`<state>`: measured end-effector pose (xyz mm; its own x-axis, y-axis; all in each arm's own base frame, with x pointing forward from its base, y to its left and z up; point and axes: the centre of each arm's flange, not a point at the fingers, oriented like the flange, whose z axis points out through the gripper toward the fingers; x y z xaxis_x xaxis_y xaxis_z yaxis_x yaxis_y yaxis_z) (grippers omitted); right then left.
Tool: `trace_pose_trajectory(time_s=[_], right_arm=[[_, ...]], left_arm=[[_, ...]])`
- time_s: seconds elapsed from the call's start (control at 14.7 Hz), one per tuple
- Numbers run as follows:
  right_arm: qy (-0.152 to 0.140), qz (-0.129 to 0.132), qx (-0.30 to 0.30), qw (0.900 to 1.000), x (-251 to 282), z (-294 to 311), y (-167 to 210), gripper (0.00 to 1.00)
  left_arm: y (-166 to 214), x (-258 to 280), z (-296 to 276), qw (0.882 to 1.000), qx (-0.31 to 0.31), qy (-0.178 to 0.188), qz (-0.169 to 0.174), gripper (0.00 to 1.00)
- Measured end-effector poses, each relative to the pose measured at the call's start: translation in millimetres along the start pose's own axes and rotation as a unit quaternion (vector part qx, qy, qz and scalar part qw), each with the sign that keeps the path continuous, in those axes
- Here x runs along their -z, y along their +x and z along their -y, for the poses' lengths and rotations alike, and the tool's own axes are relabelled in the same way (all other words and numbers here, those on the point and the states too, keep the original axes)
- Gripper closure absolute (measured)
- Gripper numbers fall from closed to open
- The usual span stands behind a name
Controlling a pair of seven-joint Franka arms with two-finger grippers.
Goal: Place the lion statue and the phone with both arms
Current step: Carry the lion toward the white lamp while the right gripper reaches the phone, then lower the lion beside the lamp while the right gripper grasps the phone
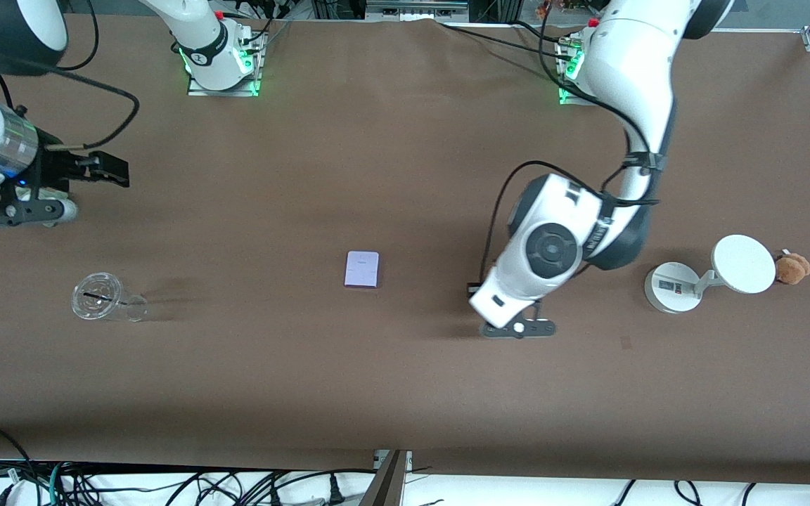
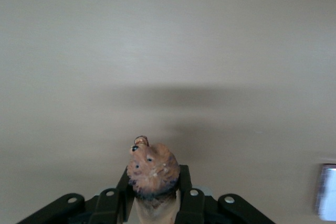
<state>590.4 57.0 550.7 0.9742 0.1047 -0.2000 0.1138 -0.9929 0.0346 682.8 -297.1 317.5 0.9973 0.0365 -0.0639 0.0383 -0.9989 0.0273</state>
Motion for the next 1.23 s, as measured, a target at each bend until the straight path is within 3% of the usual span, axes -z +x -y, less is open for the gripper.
trace_pose_trajectory(time_s=[0.34, 0.54, 0.82, 1.23], right_arm=[[-0.004, 0.004, 0.037, 0.999, -50, 58, 42, 0.0], [0.021, -0.007, 0.017, 1.0, -91, 100, 71, 0.0], [0.038, -0.018, -0.008, 0.999, -151, 149, 103, 0.0], [0.032, -0.049, -0.03, 0.998, -214, 260, 109, 0.0]], left_arm=[[-5, -2, 84, 0.999, -0.002, 0.028, 0.016, 0.63], [-18, -10, 118, 0.999, -0.022, 0.036, -0.01, 0.63], [-29, -30, 200, 0.999, -0.014, 0.032, -0.003, 0.63], [-54, -72, 225, 0.999, -0.006, 0.023, -0.043, 0.63]])
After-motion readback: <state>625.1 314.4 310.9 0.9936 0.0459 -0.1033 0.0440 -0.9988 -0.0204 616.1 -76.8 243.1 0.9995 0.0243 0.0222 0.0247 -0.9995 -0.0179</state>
